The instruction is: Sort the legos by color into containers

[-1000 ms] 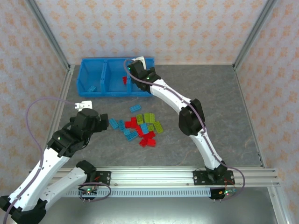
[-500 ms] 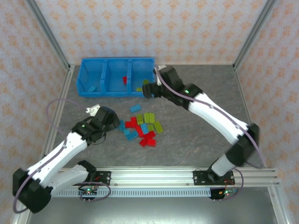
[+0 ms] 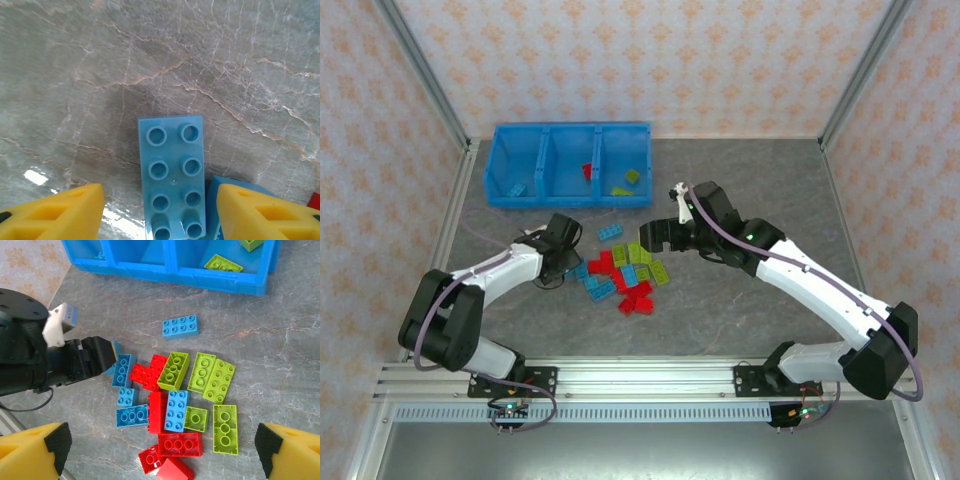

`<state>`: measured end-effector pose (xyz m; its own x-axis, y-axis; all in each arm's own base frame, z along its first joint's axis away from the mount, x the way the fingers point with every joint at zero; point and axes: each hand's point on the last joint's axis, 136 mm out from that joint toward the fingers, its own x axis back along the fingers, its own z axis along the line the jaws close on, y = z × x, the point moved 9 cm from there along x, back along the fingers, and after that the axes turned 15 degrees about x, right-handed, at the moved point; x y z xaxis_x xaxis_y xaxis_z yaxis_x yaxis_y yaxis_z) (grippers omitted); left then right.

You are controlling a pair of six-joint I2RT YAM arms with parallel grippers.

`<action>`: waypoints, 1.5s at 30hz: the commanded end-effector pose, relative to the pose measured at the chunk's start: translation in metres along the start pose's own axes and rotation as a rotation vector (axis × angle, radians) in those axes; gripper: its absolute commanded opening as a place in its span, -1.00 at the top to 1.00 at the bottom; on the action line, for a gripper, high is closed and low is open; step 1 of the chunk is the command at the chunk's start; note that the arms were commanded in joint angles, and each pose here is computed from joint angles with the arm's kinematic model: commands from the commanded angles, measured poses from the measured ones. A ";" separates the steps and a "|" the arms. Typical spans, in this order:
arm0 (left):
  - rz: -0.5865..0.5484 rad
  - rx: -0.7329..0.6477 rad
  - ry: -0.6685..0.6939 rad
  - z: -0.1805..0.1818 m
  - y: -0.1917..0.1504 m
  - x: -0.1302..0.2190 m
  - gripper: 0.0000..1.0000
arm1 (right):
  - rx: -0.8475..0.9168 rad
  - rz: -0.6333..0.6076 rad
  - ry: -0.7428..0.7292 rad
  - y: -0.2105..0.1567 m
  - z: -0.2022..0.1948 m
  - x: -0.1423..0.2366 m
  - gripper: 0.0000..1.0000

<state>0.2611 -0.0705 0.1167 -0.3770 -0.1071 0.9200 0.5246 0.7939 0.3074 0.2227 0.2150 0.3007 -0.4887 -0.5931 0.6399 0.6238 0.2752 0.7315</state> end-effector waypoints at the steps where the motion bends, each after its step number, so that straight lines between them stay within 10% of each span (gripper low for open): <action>1: -0.017 0.004 -0.013 -0.007 0.007 -0.006 -0.22 | -0.021 -0.037 0.050 0.012 0.007 0.004 -0.92; 15: -0.044 0.009 -0.023 0.004 0.018 0.014 0.48 | -0.058 -0.029 0.045 0.012 0.006 0.000 -0.93; 22: -0.363 0.152 -0.248 -0.023 0.100 0.107 0.49 | -0.061 -0.042 0.025 0.013 0.004 -0.001 -0.93; 31: -0.350 0.299 -0.167 -0.095 0.233 0.059 0.50 | -0.062 -0.021 -0.017 0.005 0.000 0.003 -0.92; 37: -0.311 0.288 -0.144 -0.117 0.275 0.020 0.41 | -0.068 -0.017 -0.046 -0.004 -0.003 0.013 -0.93; 45: -0.287 0.297 -0.202 -0.117 0.273 0.049 -0.25 | -0.098 -0.007 -0.058 -0.012 -0.007 0.005 -0.93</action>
<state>0.4958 0.0762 0.2296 -0.5758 -0.2760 0.7696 0.1660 0.8822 0.4406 0.2162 0.2056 0.2988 -0.5125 -0.5732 0.6394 0.6630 0.2091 0.7188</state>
